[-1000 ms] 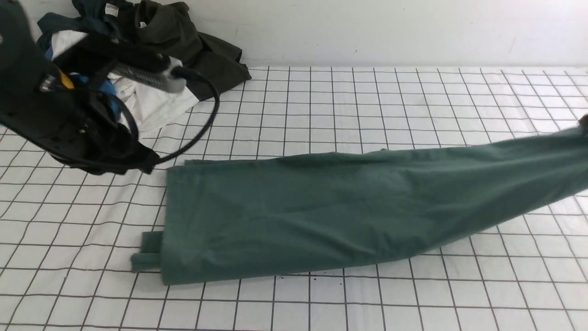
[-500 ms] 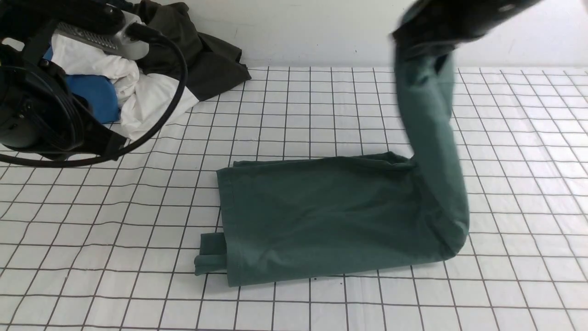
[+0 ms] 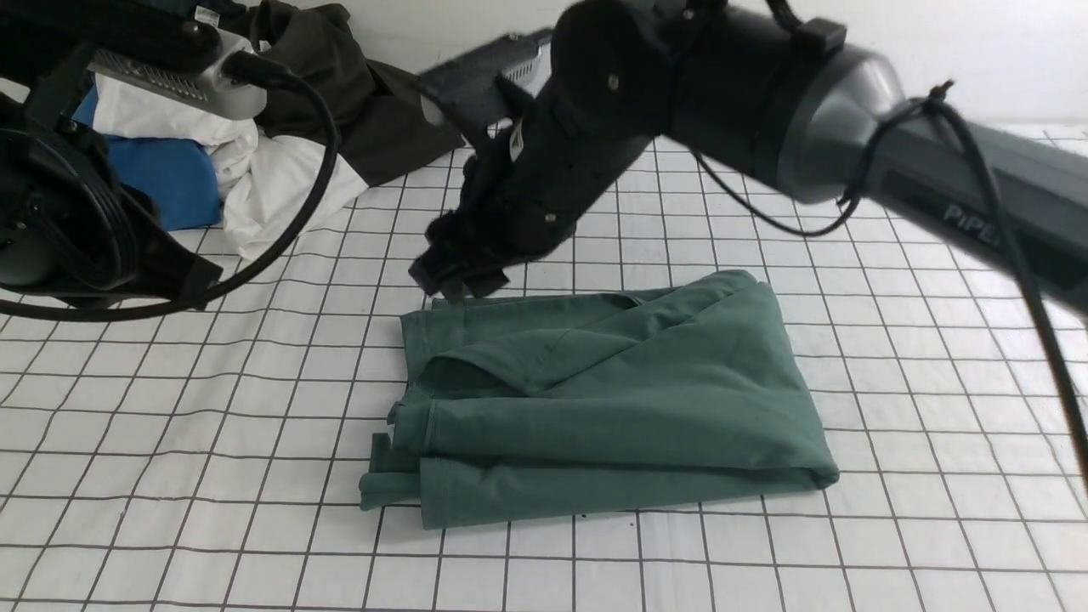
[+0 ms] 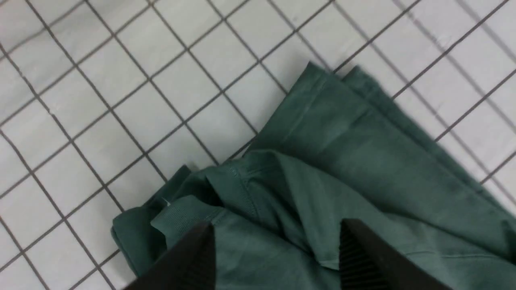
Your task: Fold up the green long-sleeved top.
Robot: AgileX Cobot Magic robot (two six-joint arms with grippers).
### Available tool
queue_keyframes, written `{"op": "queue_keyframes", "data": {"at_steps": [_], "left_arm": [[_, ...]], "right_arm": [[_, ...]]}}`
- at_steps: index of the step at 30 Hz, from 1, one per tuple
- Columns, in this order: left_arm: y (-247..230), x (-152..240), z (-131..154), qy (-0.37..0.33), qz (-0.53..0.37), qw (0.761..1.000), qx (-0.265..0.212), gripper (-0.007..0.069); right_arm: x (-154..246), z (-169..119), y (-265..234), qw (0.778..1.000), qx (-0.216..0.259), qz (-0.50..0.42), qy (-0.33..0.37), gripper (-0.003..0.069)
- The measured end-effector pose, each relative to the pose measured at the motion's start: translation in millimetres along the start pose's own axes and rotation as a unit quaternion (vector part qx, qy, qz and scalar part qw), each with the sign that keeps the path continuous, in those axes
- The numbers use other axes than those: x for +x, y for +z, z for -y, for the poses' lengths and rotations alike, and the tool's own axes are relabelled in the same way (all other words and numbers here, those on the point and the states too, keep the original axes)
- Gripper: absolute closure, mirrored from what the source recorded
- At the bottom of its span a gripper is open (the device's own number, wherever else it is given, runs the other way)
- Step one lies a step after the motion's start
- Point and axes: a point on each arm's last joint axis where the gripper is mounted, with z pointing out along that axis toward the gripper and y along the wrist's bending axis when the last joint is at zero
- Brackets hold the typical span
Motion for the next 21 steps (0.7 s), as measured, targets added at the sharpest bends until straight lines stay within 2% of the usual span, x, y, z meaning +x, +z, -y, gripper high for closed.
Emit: {"op": "queue_keyframes", "data": {"at_steps": [4, 9, 14, 17, 20, 21], "left_arm": [[5, 3, 1, -0.003, -0.004, 1.0, 0.006, 0.0633], [2, 3, 13, 0.021, 0.006, 1.0, 0.017, 0.0633], [-22, 20, 29, 0.051, 0.032, 0.997, 0.039, 0.0633], [-36, 54, 28, 0.052, 0.042, 0.997, 0.024, 0.0633], [-39, 84, 26, 0.045, 0.052, 0.998, 0.009, 0.0633], [-38, 103, 27, 0.039, 0.061, 0.997, 0.005, 0.0633]], "right_arm": [[-11, 15, -39, 0.999, 0.03, 0.007, -0.016, 0.0186], [-14, 32, -81, 0.997, 0.065, 0.036, -0.009, 0.0221], [-9, 26, -139, 0.995, 0.062, 0.081, -0.005, 0.0361], [10, 15, -175, 0.994, 0.052, 0.091, -0.014, 0.0496], [31, 10, -185, 0.996, 0.046, 0.073, -0.015, 0.0574], [46, 6, -190, 0.997, 0.043, 0.061, -0.016, 0.0622]]}}
